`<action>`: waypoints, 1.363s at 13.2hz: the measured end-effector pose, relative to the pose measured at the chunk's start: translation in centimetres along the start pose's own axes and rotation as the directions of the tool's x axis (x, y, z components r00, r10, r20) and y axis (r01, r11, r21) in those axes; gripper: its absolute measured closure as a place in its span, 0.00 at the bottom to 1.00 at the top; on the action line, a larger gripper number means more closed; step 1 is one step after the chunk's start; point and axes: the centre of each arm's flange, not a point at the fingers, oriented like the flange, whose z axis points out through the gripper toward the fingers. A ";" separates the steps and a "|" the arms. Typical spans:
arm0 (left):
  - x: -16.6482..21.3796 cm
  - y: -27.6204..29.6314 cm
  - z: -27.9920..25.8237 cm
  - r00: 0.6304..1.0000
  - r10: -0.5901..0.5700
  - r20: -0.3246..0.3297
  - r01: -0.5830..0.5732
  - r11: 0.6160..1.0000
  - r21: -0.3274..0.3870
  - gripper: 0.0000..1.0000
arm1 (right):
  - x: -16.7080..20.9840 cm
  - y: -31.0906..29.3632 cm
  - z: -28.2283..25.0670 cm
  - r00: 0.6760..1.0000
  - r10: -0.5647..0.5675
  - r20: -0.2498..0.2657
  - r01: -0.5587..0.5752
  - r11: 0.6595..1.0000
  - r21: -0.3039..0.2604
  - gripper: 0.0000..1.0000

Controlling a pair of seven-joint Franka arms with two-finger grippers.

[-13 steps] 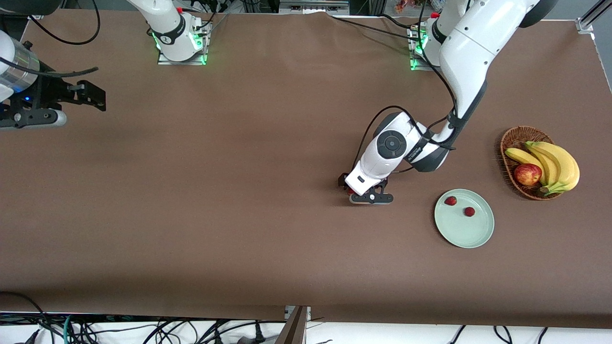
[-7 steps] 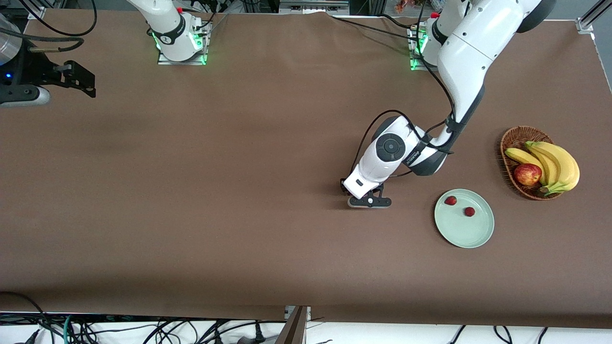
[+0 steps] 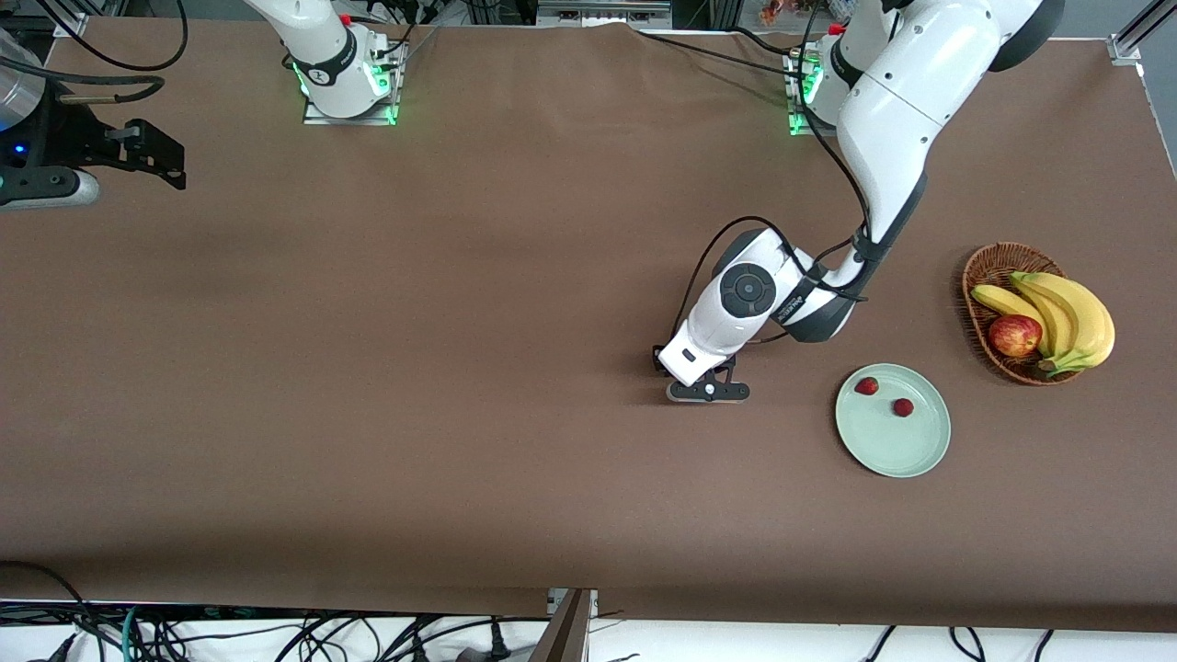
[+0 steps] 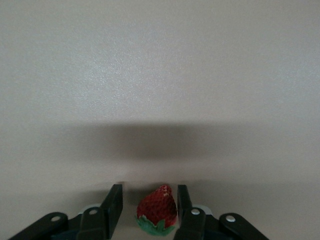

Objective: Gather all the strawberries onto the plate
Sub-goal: 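Carry the strawberry onto the green plate and open the left gripper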

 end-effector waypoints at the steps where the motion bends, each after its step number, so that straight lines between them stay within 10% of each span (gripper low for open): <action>1: 0.0 0.0 0.0 1.000 0.000 0.000 0.000 1.000 0.000 0.51 | 0.0 0.0 0.0 1.000 0.000 0.000 0.000 1.000 0.000 0.00; 3: 0.1 -0.1 -0.1 1.000 -0.002 -0.002 0.002 1.000 0.000 0.70 | 0.0 0.0 0.0 1.000 0.001 0.000 -0.001 1.000 0.000 0.00; 9: 5.3 -7.2 -5.6 0.999 -0.026 -0.033 0.027 0.999 0.044 0.70 | 0.0 0.1 0.0 1.000 0.001 0.001 -0.001 1.000 0.000 0.00; 18: 9.6 -20.3 -10.1 0.938 0.346 0.001 -0.344 0.934 0.095 0.70 | 0.0 0.1 0.0 1.000 0.001 0.001 -0.001 1.000 0.000 0.00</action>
